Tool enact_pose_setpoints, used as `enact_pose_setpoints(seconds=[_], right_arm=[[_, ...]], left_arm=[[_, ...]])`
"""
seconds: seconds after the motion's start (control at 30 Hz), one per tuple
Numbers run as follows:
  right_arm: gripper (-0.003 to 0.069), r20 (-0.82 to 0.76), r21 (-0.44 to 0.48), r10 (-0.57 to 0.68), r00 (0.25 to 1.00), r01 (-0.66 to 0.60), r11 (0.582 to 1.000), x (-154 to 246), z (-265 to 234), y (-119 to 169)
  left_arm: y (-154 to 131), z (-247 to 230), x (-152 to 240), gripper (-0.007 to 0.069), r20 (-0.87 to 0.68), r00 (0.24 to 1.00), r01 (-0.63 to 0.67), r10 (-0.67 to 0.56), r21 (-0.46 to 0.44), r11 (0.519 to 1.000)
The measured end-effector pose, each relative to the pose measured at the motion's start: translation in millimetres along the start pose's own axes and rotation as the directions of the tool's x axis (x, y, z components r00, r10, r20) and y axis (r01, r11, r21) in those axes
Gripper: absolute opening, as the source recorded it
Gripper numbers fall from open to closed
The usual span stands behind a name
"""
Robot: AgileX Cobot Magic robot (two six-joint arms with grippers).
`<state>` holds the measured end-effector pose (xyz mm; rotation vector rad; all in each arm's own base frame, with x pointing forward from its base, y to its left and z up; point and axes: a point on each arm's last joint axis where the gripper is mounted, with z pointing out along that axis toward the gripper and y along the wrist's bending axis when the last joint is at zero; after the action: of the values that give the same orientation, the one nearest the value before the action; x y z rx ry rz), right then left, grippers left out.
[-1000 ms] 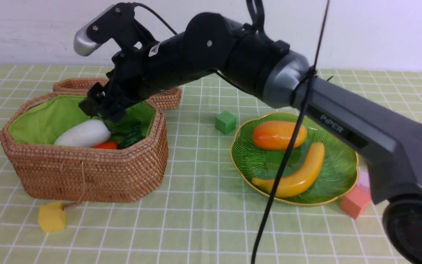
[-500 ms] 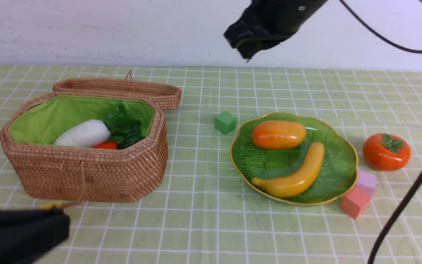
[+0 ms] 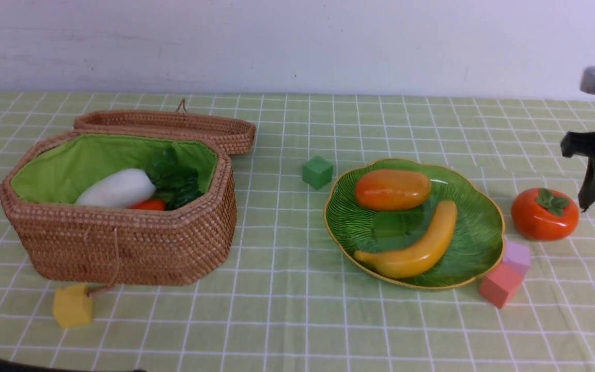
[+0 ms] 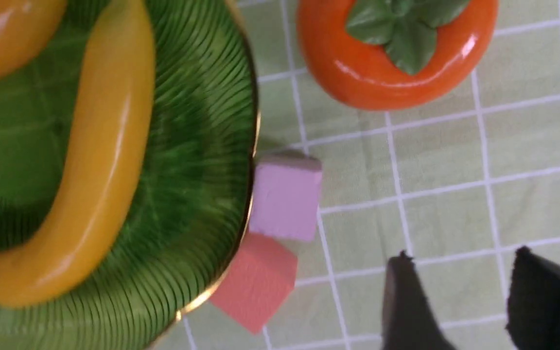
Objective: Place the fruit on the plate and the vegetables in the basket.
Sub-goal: Grab a tomato with your right arm and place it on the plate on the right.
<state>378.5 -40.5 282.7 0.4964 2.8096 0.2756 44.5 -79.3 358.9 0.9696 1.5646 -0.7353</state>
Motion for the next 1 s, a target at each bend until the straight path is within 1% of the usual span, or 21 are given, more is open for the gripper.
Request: enact_pose_setpoints(seconds=[0.03, 0.07, 0.17, 0.27, 0.33, 0.37, 0.47, 0.6, 0.7, 0.83, 1.0], right_arm=[[0.0417, 0.003, -0.026, 0.056, 0.998, -0.056, 0.998, -5, 7, -11], [0.0496, 0.02, -0.068, 0.117, 0.993, -0.115, 0.991, -13, 15, -21], [0.0631, 0.04, -0.135, 0.186, 0.982, -0.179, 0.974, -25, 32, -38], [0.0673, 0.051, -0.182, 0.191, 0.98, -0.179, 0.967, -34, 57, -48], [0.0671, 0.055, -0.192, 0.193, 0.98, -0.18, 0.965, -37, 66, -49], [0.0664, 0.057, -0.197, 0.194, 0.979, -0.18, 0.964, -39, 79, -51], [0.0636, 0.076, -0.21, 0.216, 0.973, -0.196, 0.958, -44, 98, -56], [0.0603, 0.094, -0.234, 0.209, 0.973, -0.182, 0.955, -48, 103, -54], [0.0576, 0.097, -0.252, 0.185, 0.978, -0.155, 0.955, -48, 105, -50], [0.0522, 0.108, -0.281, 0.135, 0.985, -0.1, 0.954, -48, 108, -43], [0.052, 0.118, -0.303, 0.09, 0.989, -0.051, 0.952, -48, 108, -41]], left_arm=[[0, 0, 0, 0.0022, 0.0, 1.0, -0.002, 0.002, -0.002, 1.0], [0, 0, 0, 0.0022, -0.003, 1.0, -0.006, 0.006, -0.004, 1.0], [1, 0, 1, 0.0022, -0.006, 1.0, -0.011, 0.011, -0.007, 1.0], [1, 0, 1, 0.0022, -0.006, 1.0, -0.012, 0.012, -0.007, 1.0], [1, 0, 1, 0.0022, -0.006, 1.0, -0.012, 0.012, -0.007, 1.0], [1, 0, 1, 0.0022, -0.007, 1.0, -0.013, 0.013, -0.008, 1.0], [1, 0, 1, 0.0022, -0.007, 1.0, 0.0, 0.0, -0.008, 1.0], [1, 0, 1, 0.0022, -0.005, 1.0, 0.023, -0.023, -0.009, 1.0], [1, 0, 0, 0.0022, -0.004, 0.999, 0.037, -0.037, -0.011, 0.999], [1, 0, 0, 0.002, -0.001, 0.999, 0.051, -0.051, -0.013, 0.999], [1, 0, 0, 0.0018, 0.002, 0.999, 0.055, -0.055, -0.016, 0.998]])
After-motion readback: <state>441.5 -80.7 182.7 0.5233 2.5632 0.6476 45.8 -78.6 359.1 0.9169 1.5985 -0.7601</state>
